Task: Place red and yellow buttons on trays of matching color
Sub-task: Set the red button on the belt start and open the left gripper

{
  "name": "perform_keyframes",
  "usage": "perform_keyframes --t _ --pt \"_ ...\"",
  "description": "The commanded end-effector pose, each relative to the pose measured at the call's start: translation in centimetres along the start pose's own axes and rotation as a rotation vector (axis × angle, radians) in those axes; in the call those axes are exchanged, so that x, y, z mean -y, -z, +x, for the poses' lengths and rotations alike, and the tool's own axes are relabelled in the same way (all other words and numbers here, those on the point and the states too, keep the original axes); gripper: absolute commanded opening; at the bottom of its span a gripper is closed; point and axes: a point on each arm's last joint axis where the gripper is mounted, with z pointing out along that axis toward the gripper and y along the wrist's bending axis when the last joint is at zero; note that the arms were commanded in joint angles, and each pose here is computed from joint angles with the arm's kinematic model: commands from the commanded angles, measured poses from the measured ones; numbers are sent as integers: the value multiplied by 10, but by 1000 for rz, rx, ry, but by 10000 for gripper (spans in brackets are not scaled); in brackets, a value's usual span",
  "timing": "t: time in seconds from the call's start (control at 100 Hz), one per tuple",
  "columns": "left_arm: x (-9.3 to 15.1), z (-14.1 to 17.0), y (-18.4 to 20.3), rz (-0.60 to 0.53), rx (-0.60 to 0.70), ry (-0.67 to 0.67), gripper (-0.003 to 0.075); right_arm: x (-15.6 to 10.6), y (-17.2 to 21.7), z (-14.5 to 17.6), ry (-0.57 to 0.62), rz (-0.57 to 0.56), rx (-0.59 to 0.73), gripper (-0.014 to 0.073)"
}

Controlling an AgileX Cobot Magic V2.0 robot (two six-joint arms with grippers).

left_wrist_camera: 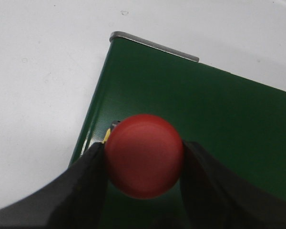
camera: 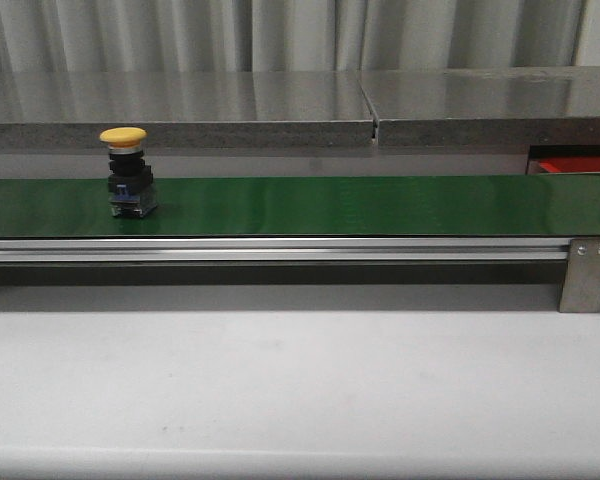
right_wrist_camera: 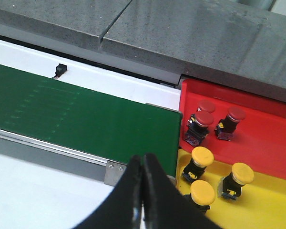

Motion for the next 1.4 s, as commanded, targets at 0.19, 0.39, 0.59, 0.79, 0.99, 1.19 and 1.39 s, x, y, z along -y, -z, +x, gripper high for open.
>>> perform_keyframes --t 0.19,0.39,0.59,0.79,0.99,1.19,1.39 --pt "13 -16 33 22 126 -17 517 3 3 -13 -1 24 89 -90" --pt "40 -18 67 55 209 -154 506 3 3 -13 -1 24 89 -90" --pt "72 -10 107 115 261 -279 122 3 3 -13 -1 25 90 -90" --pt "101 13 141 185 277 -387 -20 3 3 -13 -1 25 91 -90" --pt "113 50 165 232 318 -446 -20 3 3 -14 -1 28 99 -90" --pt "105 81 197 239 413 -453 -20 4 4 -17 -8 41 140 -90" --pt "96 112 224 257 488 -450 -20 4 -2 -25 -34 16 114 -90"
